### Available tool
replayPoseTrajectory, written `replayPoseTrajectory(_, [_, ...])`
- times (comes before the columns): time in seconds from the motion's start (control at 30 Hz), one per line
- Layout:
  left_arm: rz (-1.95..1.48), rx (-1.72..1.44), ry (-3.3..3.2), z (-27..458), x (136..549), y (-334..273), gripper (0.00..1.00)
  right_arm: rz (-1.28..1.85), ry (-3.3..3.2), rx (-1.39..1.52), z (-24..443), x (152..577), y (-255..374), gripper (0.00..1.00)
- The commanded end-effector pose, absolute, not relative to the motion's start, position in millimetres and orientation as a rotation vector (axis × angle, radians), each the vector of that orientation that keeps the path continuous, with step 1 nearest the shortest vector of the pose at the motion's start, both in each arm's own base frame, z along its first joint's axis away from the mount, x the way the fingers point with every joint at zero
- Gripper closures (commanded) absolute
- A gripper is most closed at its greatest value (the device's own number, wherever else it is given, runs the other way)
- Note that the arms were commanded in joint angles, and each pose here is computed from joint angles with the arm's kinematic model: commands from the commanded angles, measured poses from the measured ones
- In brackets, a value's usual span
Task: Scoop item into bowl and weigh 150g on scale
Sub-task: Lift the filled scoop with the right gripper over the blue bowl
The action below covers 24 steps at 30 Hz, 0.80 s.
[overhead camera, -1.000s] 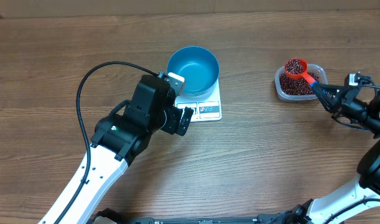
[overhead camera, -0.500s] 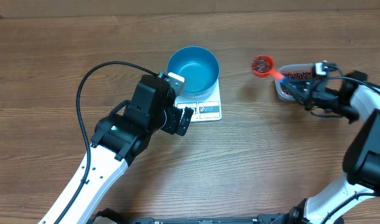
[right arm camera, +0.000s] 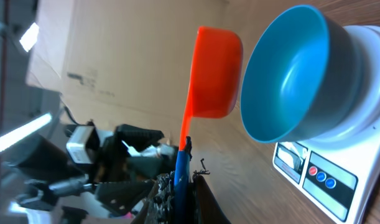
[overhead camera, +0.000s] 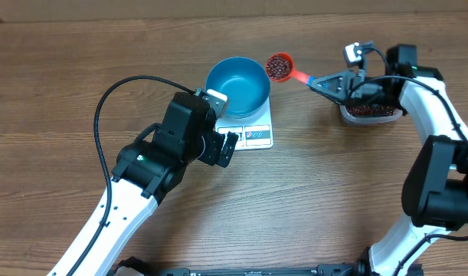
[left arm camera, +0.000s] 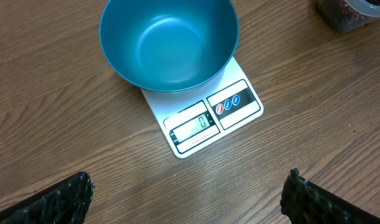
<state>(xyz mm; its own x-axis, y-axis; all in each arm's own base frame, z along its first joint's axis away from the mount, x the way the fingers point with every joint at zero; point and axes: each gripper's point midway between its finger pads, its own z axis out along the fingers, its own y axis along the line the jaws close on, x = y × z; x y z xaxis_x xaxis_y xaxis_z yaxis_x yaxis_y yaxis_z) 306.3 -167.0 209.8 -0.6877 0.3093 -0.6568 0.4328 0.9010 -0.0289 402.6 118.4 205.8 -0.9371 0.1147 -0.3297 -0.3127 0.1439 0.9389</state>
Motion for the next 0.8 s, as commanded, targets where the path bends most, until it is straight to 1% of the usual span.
replayPoseTrajectory(0.0, [-0.247,0.539,2.391,205,305,-168,0.00,1.794,2.154,-0.224,207,411,129,0.96])
replayPoseTrajectory(0.27, [-0.247,0.539,2.391,205,305,-168,0.00,1.588,2.256,-0.320,184,421,147,0.96])
replayPoseTrajectory(0.5, [-0.247,0.539,2.391,205,305,-168,0.00,1.486,2.249,-0.456,178,425,175,0.96])
replayPoseTrajectory(0.67, [-0.247,0.539,2.391,205,305,-168,0.00,1.327,2.290,-0.519,164,432,186,0.97])
replayPoseTrajectory(0.77, [-0.247,0.539,2.391,205,305,-168,0.00,1.229,2.259,-0.621,159,436,192,0.96])
